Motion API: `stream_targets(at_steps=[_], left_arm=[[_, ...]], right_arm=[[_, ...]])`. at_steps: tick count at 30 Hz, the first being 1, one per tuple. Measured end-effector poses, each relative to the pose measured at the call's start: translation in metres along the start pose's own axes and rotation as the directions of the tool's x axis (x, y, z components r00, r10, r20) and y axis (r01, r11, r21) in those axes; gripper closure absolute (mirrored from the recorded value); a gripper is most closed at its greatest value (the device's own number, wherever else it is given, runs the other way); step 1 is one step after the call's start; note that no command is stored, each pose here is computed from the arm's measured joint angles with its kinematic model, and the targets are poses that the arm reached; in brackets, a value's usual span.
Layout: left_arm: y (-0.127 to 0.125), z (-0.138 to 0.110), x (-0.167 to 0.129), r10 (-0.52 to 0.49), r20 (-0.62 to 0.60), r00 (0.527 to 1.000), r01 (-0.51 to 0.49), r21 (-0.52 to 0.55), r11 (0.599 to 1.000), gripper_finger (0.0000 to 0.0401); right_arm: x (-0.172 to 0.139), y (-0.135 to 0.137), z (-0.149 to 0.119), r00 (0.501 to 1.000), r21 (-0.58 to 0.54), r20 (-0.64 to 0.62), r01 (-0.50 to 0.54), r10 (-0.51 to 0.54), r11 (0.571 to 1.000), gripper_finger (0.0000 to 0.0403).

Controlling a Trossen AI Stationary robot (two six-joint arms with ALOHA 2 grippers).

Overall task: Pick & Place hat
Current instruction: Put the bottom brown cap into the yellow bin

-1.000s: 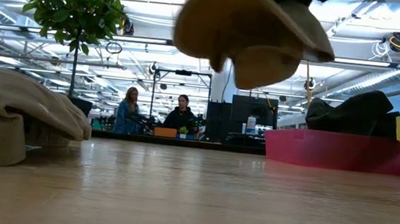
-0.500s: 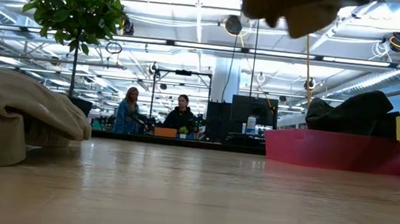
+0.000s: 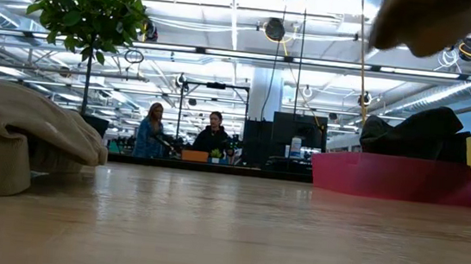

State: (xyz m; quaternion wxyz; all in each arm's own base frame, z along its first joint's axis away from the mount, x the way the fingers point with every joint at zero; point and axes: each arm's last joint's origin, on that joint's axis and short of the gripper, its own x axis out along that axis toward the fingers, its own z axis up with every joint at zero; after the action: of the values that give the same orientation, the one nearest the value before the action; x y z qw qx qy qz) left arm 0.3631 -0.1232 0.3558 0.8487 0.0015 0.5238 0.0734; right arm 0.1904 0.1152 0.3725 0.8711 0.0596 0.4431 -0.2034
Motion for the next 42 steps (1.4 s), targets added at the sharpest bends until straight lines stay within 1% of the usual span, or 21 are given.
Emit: stream_targets(at_steps=[3, 5, 7, 9, 11, 13, 17, 20, 24, 27, 30, 33, 35, 37, 42], left_arm=[[0.001, -0.001, 0.000, 0.006, -0.013, 1.000, -0.006, 0.007, 1.000, 0.0217], [0.001, -0.002, 0.000, 0.011, -0.025, 1.000, -0.010, 0.011, 1.000, 0.0217], [0.001, -0.003, 0.000, 0.014, -0.032, 0.999, -0.013, 0.014, 1.000, 0.0217], [0.001, -0.004, 0.000, 0.017, -0.041, 0.999, -0.017, 0.017, 1.000, 0.0217], [0.002, -0.005, 0.000, 0.022, -0.053, 0.998, -0.021, 0.029, 0.999, 0.0217], [0.002, -0.007, 0.000, 0.029, -0.068, 0.997, -0.026, 0.048, 0.999, 0.0217], [0.004, -0.011, -0.001, 0.046, -0.105, 0.993, -0.035, 0.104, 0.994, 0.0217], [0.005, -0.013, -0.001, 0.058, -0.129, 0.990, -0.038, 0.151, 0.988, 0.0217], [0.007, -0.015, -0.001, 0.069, -0.149, 0.986, -0.037, 0.206, 0.978, 0.0217], [0.007, -0.017, -0.001, 0.080, -0.165, 0.983, -0.040, 0.236, 0.971, 0.0217], [0.009, -0.019, -0.002, 0.102, -0.189, 0.977, -0.053, 0.251, 0.967, 0.0217], [0.011, -0.022, -0.002, 0.123, -0.210, 0.970, -0.065, 0.262, 0.963, 0.0217], [0.011, -0.022, -0.002, 0.129, -0.215, 0.968, -0.069, 0.265, 0.962, 0.0217], [0.011, -0.023, 0.000, 0.133, -0.223, 0.966, -0.071, 0.266, 0.961, 0.0217], [0.010, -0.029, 0.010, 0.153, -0.260, 0.953, -0.077, 0.279, 0.957, 0.0217]], right_arm=[[0.004, 0.018, -0.015, 0.995, -0.046, -0.095, 0.015, -0.019, 0.999, 0.0403], [0.006, 0.027, -0.027, 0.986, -0.062, -0.154, 0.048, -0.057, 0.997, 0.0403], [0.006, 0.035, -0.037, 0.976, -0.035, -0.202, 0.081, -0.086, 0.996, 0.0403], [0.005, 0.044, -0.045, 0.972, 0.007, -0.223, 0.083, -0.079, 0.997, 0.0403], [0.004, 0.051, -0.052, 0.972, 0.084, -0.226, 0.091, -0.070, 0.992, 0.0403], [0.004, 0.057, -0.058, 0.970, 0.144, -0.228, 0.116, -0.081, 0.983, 0.0403], [0.008, 0.068, -0.066, 0.968, 0.270, -0.230, 0.165, -0.103, 0.949, 0.0403], [0.018, 0.079, -0.071, 0.961, 0.326, -0.238, 0.218, -0.143, 0.920, 0.0403], [0.033, 0.093, -0.078, 0.948, 0.370, -0.247, 0.286, -0.203, 0.884, 0.0403], [0.042, 0.100, -0.082, 0.940, 0.425, -0.249, 0.324, -0.235, 0.845, 0.0403], [0.039, 0.106, -0.088, 0.951, 0.498, -0.201, 0.306, -0.235, 0.811, 0.0403], [0.033, 0.108, -0.096, 0.957, 0.568, -0.185, 0.290, -0.223, 0.770, 0.0403], [0.029, 0.109, -0.100, 0.957, 0.581, -0.196, 0.289, -0.214, 0.761, 0.0403], [0.027, 0.110, -0.104, 0.950, 0.577, -0.234, 0.307, -0.207, 0.757, 0.0403], [0.021, 0.112, -0.108, 0.950, 0.574, -0.253, 0.300, -0.184, 0.762, 0.0403]])
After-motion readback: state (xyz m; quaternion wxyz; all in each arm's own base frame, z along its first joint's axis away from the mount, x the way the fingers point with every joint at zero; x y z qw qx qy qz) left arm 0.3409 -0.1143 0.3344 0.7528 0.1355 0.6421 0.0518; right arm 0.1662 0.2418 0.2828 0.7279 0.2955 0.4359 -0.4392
